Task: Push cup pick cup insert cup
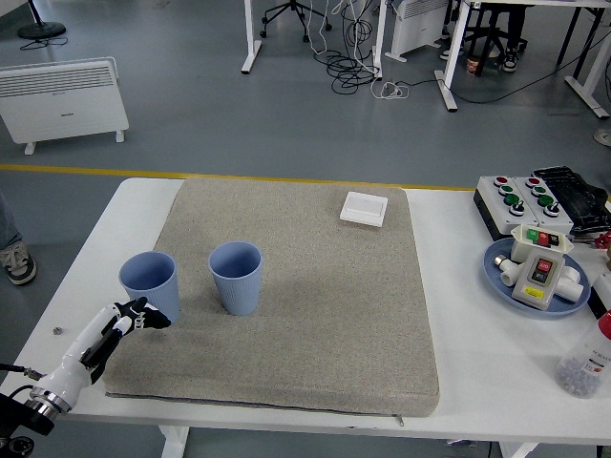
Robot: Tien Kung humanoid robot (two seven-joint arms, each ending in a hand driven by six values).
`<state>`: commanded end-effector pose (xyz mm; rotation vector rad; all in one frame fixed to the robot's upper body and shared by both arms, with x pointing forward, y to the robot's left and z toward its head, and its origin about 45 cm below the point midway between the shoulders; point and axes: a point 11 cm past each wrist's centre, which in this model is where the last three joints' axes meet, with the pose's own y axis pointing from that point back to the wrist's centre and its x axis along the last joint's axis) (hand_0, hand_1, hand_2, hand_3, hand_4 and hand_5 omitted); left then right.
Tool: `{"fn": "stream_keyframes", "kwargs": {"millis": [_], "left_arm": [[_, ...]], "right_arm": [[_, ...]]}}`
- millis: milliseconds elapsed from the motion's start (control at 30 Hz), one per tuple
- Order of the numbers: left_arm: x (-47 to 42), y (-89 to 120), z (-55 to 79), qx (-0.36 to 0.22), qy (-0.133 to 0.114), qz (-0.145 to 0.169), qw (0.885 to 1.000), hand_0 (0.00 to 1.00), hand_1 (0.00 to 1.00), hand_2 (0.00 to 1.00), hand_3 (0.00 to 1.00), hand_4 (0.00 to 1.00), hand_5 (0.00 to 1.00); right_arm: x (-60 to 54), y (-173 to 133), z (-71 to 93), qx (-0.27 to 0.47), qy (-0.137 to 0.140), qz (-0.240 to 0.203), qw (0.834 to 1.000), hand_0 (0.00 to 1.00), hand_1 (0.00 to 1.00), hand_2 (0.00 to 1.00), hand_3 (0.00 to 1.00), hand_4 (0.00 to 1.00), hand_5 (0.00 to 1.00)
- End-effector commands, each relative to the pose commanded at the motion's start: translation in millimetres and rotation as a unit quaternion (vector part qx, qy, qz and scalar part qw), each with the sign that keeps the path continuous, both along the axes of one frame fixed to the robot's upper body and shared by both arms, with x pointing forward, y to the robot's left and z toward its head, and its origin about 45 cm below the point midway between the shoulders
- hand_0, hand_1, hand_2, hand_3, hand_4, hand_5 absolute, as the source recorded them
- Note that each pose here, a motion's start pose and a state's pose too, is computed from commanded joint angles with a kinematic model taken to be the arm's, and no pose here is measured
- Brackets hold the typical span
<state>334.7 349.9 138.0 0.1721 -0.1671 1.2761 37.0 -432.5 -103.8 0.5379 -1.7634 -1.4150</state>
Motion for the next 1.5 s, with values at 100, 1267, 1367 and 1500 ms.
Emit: {"fn": "stream_keyframes", "kwargs": {"millis": [100,1267,1367,1500], "left_arm": [[5.4,0,0.6,-0.002,-0.001,0.004,1.0,0.646,0.591,0.541,0.477,0.602,0.998],[47.9,-9,0.1,0.014,0.003,0.004,1.0,0.651,0.596,0.539,0.478,0.595,0.998],[50.0,-9,0.1,0.014,0.005,0.005,1.0,0.654,0.599,0.54,0.477,0.595,0.998],[53.3,-11,1.9,0.017,0.005,0.0,1.0,0.656,0.599,0.54,0.478,0.594,0.998]], "right_arm": [[0.4,0,-0.1,0.001,0.0,0.001,1.0,0.676,0.59,0.6,0.578,0.099,0.555],[3.5,3,-0.4,0.002,0.005,0.02,1.0,0.676,0.59,0.6,0.577,0.098,0.555],[3.5,3,-0.5,0.002,0.006,0.022,1.0,0.676,0.591,0.6,0.577,0.098,0.556],[3.6,3,-0.7,0.003,0.006,0.025,1.0,0.676,0.59,0.6,0.578,0.098,0.556]]}}
